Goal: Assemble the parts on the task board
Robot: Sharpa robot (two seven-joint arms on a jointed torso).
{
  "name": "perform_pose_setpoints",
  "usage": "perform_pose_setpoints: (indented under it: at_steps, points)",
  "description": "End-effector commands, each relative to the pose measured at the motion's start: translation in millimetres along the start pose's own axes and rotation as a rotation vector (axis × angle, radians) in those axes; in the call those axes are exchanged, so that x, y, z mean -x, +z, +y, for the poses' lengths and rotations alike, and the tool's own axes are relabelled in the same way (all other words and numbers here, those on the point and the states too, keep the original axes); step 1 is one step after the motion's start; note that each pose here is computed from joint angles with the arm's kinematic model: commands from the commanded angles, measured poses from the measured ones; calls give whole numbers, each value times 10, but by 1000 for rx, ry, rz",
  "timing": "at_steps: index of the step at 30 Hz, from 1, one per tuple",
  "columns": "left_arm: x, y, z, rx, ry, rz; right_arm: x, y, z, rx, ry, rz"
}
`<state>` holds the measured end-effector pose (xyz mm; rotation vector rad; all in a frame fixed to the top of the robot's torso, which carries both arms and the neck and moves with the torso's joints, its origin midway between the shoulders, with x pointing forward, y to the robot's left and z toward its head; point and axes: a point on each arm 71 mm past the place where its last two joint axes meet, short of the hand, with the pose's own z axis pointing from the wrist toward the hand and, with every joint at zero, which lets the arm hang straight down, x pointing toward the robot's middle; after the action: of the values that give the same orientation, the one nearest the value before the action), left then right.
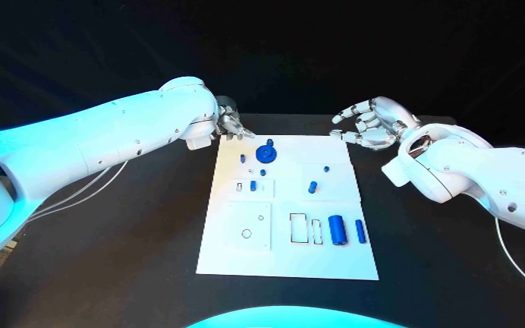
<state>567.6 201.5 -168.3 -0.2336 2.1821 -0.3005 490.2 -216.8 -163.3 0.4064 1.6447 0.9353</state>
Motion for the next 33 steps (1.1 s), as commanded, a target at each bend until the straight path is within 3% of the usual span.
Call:
perform_pose_setpoints:
  at_steps: [1, 14, 33]
  points:
    - [-36, 43, -1, 3, 42, 56, -6, 1, 12, 12, 2, 2]
    - [-174, 219, 87, 57, 51, 112, -13, 1, 21, 14, 3, 2]
    - [-262, 221, 88, 42, 30, 177, -17, 7, 22, 14, 2, 3]
